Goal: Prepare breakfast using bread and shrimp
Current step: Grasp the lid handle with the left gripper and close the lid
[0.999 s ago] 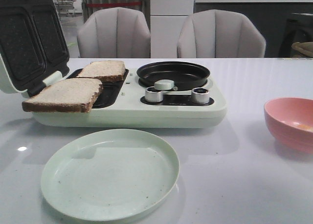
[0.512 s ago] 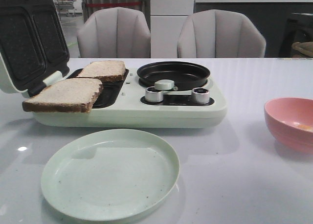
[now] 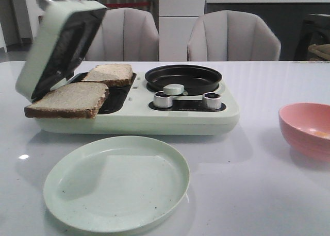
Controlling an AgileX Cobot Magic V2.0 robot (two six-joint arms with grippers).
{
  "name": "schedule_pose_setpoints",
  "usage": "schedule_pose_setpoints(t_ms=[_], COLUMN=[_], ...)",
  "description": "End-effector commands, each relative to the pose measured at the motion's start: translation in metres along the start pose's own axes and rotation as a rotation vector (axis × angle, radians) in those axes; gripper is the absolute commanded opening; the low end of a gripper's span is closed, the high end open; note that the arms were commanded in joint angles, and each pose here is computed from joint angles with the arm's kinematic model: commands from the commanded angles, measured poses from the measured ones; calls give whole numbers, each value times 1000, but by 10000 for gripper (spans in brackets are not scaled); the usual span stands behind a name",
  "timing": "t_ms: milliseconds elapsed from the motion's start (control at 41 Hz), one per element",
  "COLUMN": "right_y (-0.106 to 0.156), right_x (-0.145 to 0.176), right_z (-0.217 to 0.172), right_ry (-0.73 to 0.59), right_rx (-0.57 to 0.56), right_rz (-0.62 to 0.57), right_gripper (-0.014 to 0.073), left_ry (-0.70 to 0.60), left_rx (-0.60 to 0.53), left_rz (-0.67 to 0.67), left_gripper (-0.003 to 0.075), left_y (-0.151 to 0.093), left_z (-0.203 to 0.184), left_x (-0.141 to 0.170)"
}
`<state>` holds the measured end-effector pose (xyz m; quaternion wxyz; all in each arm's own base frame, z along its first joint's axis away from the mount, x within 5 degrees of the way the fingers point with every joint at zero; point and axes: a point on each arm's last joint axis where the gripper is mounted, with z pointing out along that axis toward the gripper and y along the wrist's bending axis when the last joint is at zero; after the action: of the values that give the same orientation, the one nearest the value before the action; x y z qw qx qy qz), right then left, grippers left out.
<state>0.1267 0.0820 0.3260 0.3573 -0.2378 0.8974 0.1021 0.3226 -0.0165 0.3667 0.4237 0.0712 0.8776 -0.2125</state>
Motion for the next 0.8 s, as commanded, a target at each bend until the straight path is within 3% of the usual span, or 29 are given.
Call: schedule_pose_setpoints(t_ms=[0,195,366,609,682,780], right_y=[-1,-1,-1,-1,-1,-1], right_x=[-11,-11,-11,-11,-11,-11], right_z=[-8,-8,-8,-8,-8,-8], right_ry=[-93,-93,-93,-93,-93,-93], right_rx=[4,4,4,4,4,4], right_rz=[-7,-7,-7,-7,-7,-7], right_gripper=[526,526,526,526,526,526], left_ry=[-126,-177,-151,-72,-33,27], left_rx=[31,89,210,373,365,222], left_rz=[63,170,246,380,413,382], left_gripper=[100,100,100,103,103,103], left_y=[-34,-77,-109,-136,-135,-119], left_z=[-34,-60,-76,-90,-92,-93], left_x=[1,45,84,138,153,164])
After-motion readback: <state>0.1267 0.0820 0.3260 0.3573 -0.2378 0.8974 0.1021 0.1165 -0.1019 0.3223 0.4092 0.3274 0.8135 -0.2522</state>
